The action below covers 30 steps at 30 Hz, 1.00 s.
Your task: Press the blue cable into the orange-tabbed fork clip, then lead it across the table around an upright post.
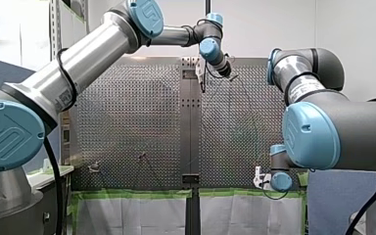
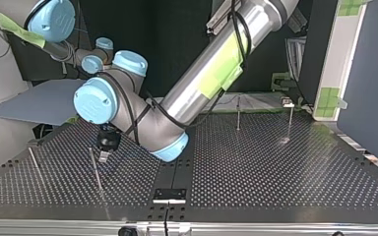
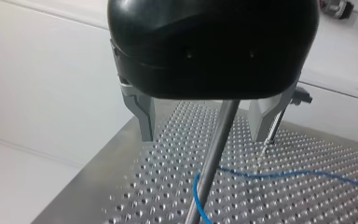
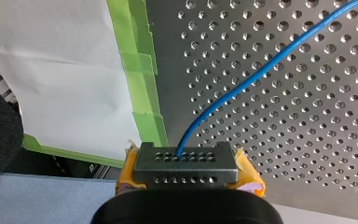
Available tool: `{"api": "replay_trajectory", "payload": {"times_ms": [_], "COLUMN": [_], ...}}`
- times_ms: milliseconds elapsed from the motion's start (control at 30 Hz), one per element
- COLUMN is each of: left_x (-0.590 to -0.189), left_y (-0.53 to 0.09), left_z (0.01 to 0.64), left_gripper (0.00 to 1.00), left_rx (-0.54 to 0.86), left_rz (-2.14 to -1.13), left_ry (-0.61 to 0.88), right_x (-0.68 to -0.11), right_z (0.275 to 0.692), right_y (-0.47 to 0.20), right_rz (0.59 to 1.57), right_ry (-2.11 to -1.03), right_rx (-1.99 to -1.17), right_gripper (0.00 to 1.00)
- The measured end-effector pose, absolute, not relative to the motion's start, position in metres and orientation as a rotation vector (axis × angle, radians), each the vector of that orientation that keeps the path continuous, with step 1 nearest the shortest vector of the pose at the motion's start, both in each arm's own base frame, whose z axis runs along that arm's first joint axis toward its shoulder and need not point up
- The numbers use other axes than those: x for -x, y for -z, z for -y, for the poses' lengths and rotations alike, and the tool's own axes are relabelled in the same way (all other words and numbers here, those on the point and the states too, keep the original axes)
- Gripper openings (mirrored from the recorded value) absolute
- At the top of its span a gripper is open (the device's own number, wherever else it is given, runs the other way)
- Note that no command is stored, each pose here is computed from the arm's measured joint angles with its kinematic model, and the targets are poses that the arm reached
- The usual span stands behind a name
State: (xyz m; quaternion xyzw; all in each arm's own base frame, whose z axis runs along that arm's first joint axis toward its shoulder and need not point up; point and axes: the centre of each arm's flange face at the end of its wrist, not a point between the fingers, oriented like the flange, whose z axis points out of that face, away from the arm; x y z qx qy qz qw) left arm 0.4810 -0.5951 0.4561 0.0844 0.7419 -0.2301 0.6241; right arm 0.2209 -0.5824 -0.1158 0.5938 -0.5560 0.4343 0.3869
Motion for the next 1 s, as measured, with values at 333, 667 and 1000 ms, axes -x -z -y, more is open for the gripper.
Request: {"api": "replay_trajectory", "payload": {"times_ms": [333,667,1000], "left_x": [-0.466,-0.46,-0.455], "left_y": [-0.446,-0.445,-0.447], "left_z": [0.6,0.602,0.606], "left_gripper": [0.98,0.98,0.98], "left_rx": [-0.286,-0.32,-0.32], "left_rz": [-1.751,-1.76,-1.756], "left_ry": [0.494,0.475,0.483], "right_x": [-0.221,-0.221,-0.221], "right_z": [0.582,0.581,0.581], "right_y": [0.116,0.116,0.117], "right_rz": [1.418,1.42,1.423], "right_ry": [-1.103,-1.1,-1.097], "right_rx": [-1.514,-1.518,-1.52], "right_gripper": [0.0,0.0,0.0]}}
